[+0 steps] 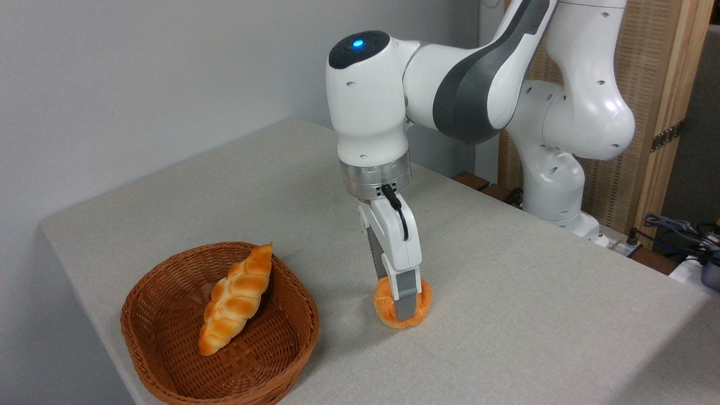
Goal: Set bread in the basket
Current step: 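Close the gripper around the round orange bun, then lift the bun and carry it over the wicker basket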
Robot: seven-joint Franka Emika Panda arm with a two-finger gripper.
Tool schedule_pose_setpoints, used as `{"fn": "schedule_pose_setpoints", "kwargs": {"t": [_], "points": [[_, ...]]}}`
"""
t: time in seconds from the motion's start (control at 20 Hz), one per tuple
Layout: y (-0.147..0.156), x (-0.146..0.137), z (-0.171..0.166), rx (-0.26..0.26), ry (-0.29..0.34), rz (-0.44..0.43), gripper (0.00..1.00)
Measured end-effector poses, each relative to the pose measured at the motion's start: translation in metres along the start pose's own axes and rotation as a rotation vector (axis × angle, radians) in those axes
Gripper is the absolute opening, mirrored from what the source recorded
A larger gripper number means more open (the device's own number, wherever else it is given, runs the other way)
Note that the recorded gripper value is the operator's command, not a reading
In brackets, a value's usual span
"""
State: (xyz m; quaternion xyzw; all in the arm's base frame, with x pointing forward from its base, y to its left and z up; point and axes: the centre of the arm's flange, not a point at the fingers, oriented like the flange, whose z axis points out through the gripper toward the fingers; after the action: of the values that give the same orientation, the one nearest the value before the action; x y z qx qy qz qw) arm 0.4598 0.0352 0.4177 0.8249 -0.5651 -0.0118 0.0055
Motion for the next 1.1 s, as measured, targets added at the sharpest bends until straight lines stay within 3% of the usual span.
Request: {"fn": "schedule_pose_setpoints", "kwargs": {"t": [0.9, 1.1], "points": [[-0.001, 0.000, -0.001, 0.008, -0.015, 0.028, 0.43], [-0.010, 0.006, -0.042, -0.022, 0.038, -0.004, 0.43]]}}
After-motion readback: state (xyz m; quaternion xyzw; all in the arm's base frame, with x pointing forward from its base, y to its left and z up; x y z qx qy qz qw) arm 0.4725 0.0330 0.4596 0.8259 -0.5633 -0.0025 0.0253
